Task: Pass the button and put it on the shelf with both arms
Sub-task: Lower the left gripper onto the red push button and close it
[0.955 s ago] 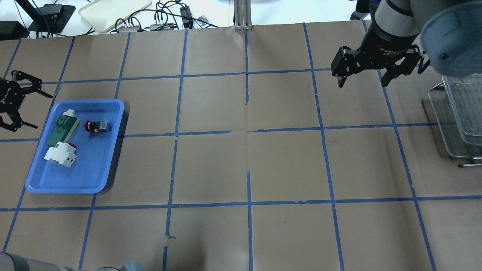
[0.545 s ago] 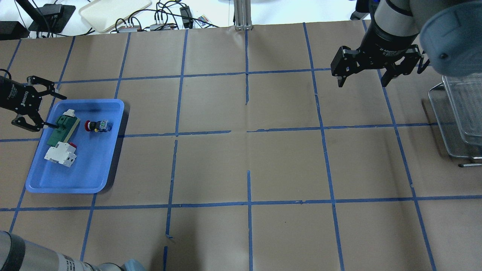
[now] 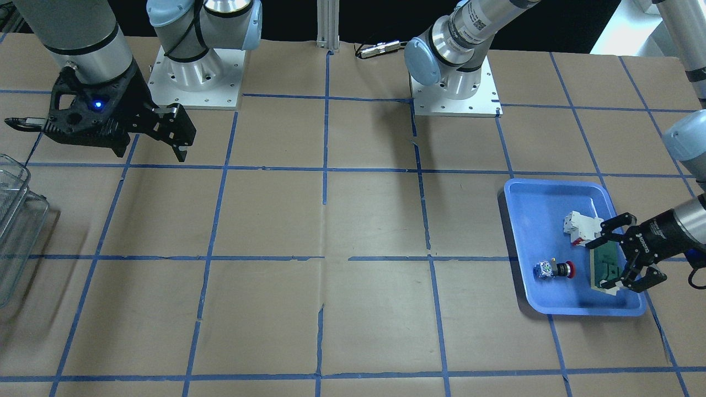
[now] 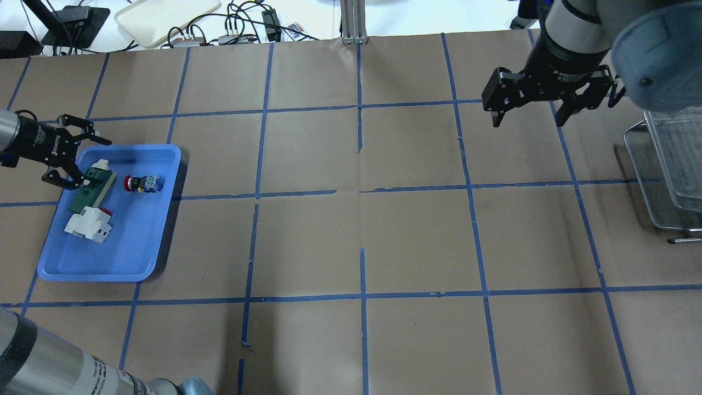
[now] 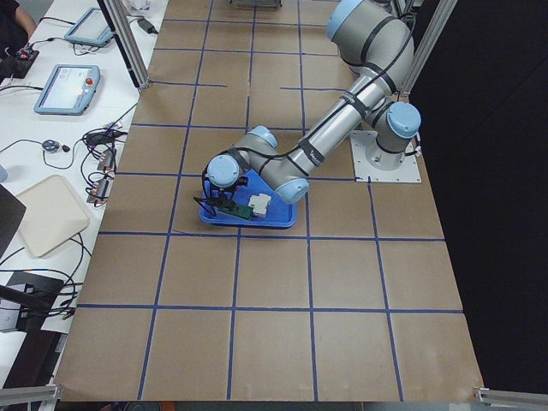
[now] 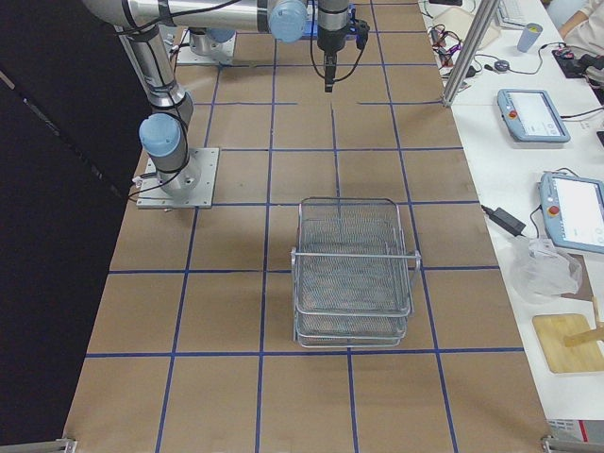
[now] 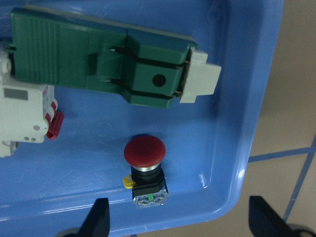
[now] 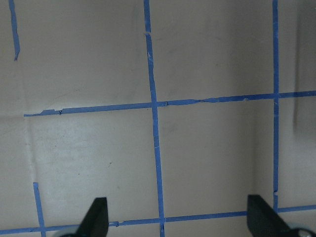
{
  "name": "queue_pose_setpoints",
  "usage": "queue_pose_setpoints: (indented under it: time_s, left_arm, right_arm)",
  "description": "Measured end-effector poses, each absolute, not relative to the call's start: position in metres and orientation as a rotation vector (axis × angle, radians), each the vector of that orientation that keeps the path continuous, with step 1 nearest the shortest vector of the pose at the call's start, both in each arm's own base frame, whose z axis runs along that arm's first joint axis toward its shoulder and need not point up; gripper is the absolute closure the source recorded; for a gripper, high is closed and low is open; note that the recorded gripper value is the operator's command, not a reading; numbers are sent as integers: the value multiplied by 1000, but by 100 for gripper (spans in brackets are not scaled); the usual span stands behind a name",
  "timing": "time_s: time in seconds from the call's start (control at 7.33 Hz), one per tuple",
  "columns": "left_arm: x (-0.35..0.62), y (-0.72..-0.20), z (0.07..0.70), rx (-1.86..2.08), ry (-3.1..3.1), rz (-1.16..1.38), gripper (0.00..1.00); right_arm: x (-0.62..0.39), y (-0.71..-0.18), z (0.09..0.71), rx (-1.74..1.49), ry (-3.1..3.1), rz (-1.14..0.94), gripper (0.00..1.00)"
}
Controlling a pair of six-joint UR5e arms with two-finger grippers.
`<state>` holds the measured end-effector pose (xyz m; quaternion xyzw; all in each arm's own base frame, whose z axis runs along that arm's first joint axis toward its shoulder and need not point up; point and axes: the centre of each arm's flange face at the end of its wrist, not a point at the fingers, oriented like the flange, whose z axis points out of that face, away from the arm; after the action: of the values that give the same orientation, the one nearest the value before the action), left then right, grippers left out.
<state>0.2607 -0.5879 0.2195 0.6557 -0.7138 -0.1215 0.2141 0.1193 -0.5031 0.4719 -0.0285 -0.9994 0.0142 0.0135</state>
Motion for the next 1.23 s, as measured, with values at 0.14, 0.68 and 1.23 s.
queue_pose_setpoints:
  time_s: [0.14, 0.68, 1.23]
  left_arm:
    - [261, -589, 207, 1821, -1970, -363, 0]
    - [258, -587, 179, 1858, -1921, -441, 0]
    - [252, -580, 167, 1867, -1909, -486, 0]
  right_arm:
    - [119, -503, 472, -89, -3113, 44, 0]
    - [119, -503, 472, -89, -3110, 44, 0]
    - [119, -503, 472, -89, -3109, 44, 0]
